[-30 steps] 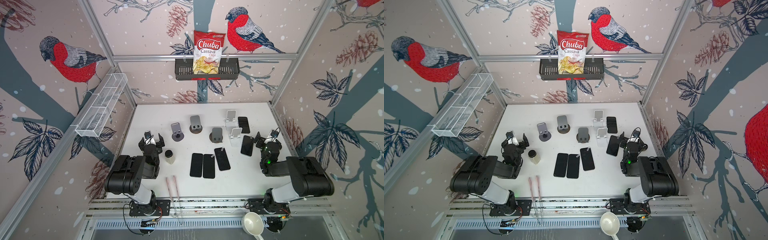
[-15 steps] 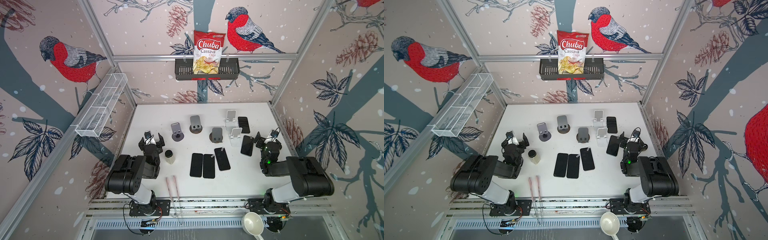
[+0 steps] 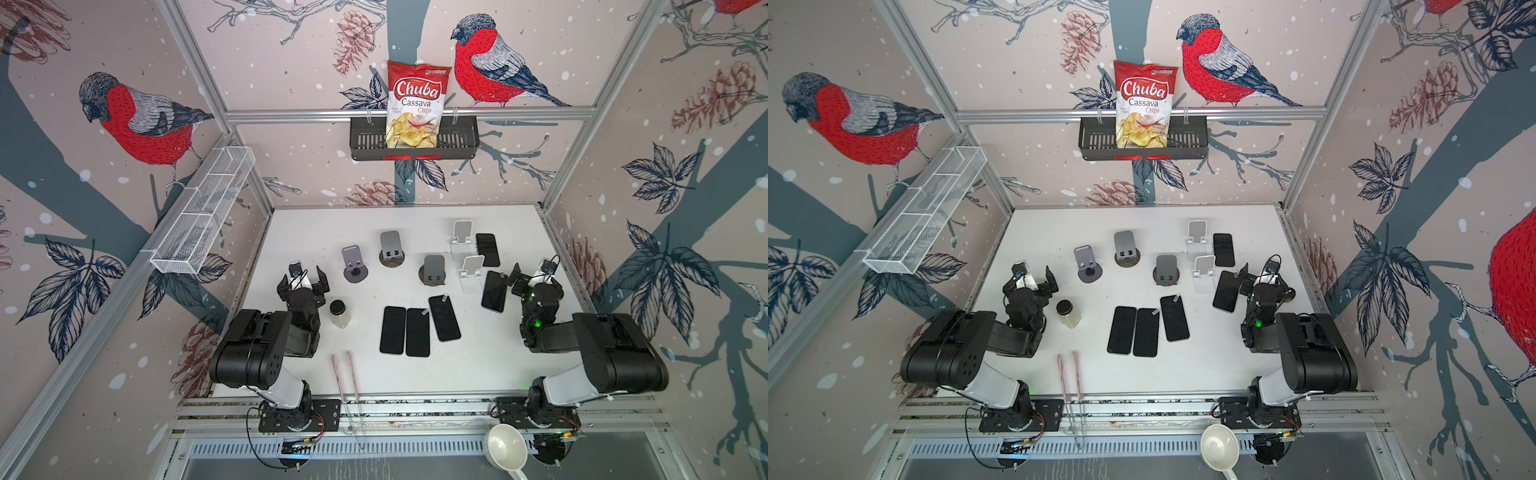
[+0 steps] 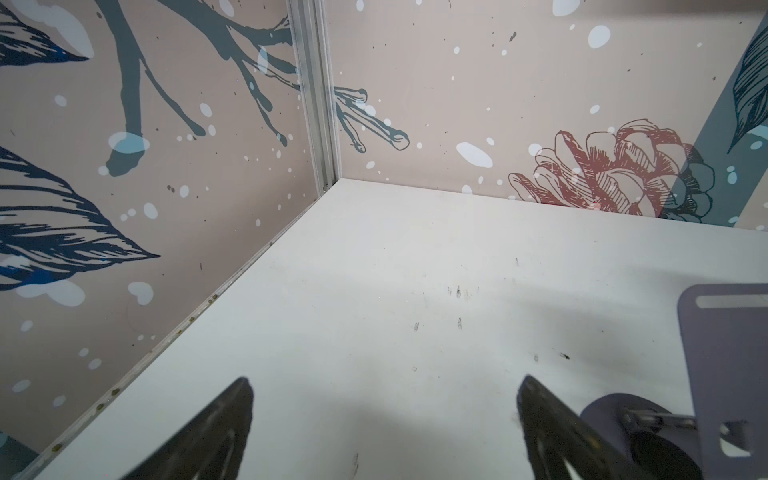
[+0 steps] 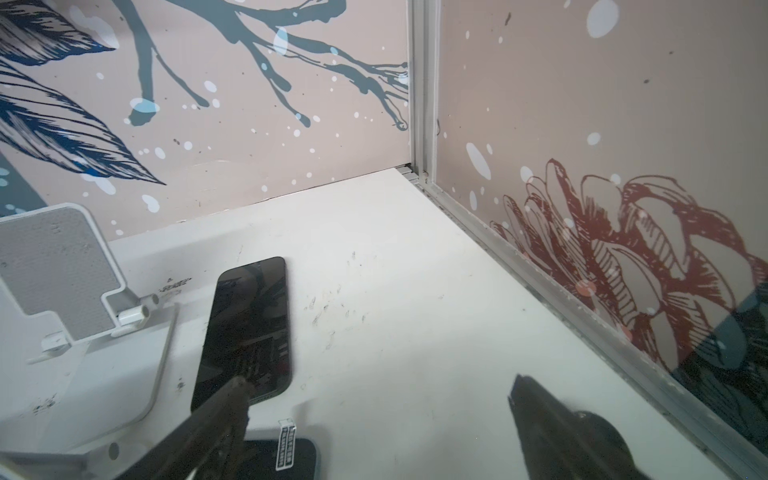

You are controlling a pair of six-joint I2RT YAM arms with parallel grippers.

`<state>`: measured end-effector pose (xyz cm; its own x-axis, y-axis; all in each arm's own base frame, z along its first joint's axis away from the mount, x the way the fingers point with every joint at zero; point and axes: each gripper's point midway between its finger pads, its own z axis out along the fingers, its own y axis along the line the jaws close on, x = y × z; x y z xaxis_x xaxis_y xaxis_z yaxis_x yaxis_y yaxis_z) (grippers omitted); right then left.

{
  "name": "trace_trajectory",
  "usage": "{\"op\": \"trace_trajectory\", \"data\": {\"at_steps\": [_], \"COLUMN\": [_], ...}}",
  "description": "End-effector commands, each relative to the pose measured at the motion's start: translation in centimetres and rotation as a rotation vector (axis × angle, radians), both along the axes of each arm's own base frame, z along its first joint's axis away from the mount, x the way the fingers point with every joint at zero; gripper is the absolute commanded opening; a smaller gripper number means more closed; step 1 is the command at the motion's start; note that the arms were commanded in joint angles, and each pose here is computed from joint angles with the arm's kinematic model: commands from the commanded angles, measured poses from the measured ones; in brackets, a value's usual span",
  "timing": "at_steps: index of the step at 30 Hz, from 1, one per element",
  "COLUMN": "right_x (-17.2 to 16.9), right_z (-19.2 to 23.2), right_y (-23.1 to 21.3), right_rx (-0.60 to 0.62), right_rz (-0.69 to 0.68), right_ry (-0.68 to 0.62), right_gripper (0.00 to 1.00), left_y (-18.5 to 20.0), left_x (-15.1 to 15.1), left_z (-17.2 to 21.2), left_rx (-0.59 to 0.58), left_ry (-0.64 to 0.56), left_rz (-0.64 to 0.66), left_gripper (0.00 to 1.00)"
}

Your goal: Remove the phone from the phone stand

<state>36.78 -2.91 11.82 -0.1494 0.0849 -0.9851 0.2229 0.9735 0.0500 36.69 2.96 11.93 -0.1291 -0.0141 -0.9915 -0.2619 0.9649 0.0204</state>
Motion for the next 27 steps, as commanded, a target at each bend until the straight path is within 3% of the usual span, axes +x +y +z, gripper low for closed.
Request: {"op": "trace_trajectory", "data": {"at_steps": [1, 3, 5, 8, 27], "right_x": [0.3, 0.7, 0.5, 0.4, 0.4], "right_z": [0.9, 0.7, 0.7, 0.6, 0.6], "right_y": [2.5, 1.6, 0.7, 0.2, 0.2], "right_rx": [-0.021, 0.0, 0.007, 0.005, 0.005], "right_rz": [0.182, 0.129, 0.063, 0.023, 0.023], "right_ry": [-0.031, -0.018, -0.019, -0.02, -0.02], "right_gripper": [0.99, 0.99, 0.99, 0.99, 0.99], "left_y": [-3.7, -3.6, -0.6, 0.8, 0.7], "left_x": [0.3, 0.3, 1.0, -0.1, -0.1], "left_z": [1.2, 1.3, 0.9, 1.4, 1.4], "left_rx": [0.043, 0.041, -0.008, -0.016, 0.002], "left_ry": [-0.044, -0.054, -0.022, -0.064, -0.058], "left_rz": [-0.235, -0.241, -0.06, 0.036, 0.057], "left_gripper": [0.98, 0.98, 0.98, 0.98, 0.99]}}
